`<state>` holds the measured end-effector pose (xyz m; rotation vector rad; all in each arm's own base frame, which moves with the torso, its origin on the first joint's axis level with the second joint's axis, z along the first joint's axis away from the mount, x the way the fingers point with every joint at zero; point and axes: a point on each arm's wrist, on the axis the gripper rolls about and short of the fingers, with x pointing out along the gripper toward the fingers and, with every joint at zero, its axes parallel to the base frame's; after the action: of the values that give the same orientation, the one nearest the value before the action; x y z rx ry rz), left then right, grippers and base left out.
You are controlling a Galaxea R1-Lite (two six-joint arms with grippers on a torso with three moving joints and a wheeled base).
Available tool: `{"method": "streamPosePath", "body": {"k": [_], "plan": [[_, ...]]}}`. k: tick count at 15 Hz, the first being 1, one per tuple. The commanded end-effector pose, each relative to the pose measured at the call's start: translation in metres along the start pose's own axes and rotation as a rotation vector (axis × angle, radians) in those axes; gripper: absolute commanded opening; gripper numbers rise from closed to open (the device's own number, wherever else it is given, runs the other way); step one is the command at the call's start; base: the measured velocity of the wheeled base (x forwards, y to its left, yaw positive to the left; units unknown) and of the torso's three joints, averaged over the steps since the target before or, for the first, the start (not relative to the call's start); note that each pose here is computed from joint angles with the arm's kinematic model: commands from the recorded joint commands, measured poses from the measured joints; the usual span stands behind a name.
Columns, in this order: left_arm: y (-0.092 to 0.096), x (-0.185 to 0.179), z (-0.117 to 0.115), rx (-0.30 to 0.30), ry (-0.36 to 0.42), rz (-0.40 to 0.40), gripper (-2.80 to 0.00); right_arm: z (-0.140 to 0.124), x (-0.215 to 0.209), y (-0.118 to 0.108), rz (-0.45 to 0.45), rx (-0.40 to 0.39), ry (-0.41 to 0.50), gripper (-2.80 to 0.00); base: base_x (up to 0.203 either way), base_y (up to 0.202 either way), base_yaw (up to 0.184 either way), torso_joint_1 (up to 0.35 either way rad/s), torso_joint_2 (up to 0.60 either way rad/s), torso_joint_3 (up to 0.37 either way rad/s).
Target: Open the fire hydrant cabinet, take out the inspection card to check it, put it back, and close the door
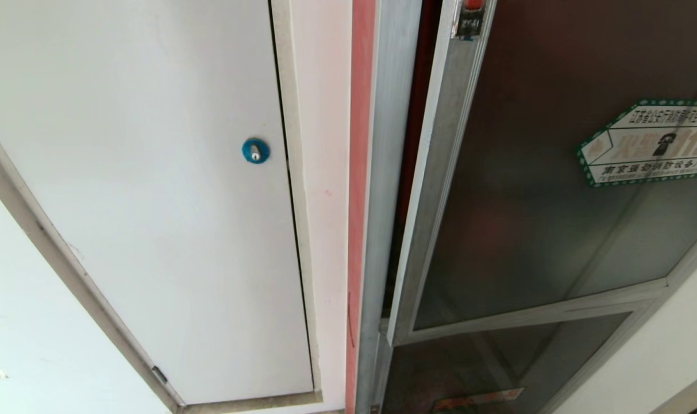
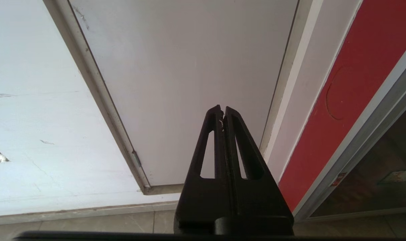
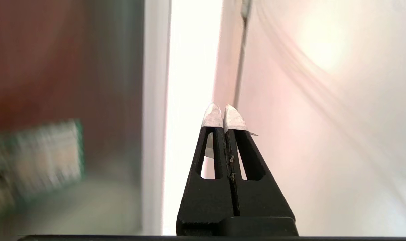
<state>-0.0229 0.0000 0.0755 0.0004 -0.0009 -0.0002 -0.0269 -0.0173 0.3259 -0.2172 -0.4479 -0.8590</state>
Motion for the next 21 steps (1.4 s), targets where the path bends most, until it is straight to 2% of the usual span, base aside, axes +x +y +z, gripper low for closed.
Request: {"method": "streamPosePath", "body": {"k": [1,4,6,8,11,14,17,19,21], "plan": [[0.0,0.0,0.0,0.0,0.001,0.0,-2.8,-0.014,-0.03,-0.025,-0.025,0.014,-0.022,-2.8,0.0,0.0,0.0,0.0,0.0,0.0],[0.0,0.0,0.0,0.0,0.001,0.0,-2.8,-0.05,-0.054,-0.029,0.024,-0.042,0.026,-2.8,0.0,0.0,0.0,0.0,0.0,0.0],[0.0,0.0,0.0,0.0,0.001,0.0,-2.8,-0.08,-0.061,-0.017,0.122,-0.043,0.061,-2.8,0.0,0.0,0.0,0.0,0.0,0.0],[0.0,0.0,0.0,0.0,0.001,0.0,-2.8,-0.108,-0.067,-0.002,0.325,0.07,0.089,-2.8,0.0,0.0,0.0,0.0,0.0,0.0],[0.0,0.0,0.0,0.0,0.001,-0.001,-2.8,-0.143,-0.082,0.013,0.672,0.239,0.199,-2.8,0.0,0.0,0.0,0.0,0.0,0.0],[0.0,0.0,0.0,0.0,0.0,0.0,-2.8,-0.171,-0.11,0.007,0.884,0.262,0.27,-2.8,0.0,0.0,0.0,0.0,0.0,0.0],[0.0,0.0,0.0,0.0,0.001,0.0,-2.8,-0.19,-0.12,0.009,0.961,0.239,0.36,-2.8,0.0,0.0,0.0,0.0,0.0,0.0],[0.0,0.0,0.0,0.0,0.001,0.0,-2.8,-0.202,-0.123,0.013,0.964,0.224,0.389,-2.8,0.0,0.0,0.0,0.0,0.0,0.0],[0.0,0.0,0.0,0.0,0.0,0.0,-2.8,-0.21,-0.124,0.015,0.926,0.199,0.391,-2.8,0.0,0.0,0.0,0.0,0.0,0.0]]}}
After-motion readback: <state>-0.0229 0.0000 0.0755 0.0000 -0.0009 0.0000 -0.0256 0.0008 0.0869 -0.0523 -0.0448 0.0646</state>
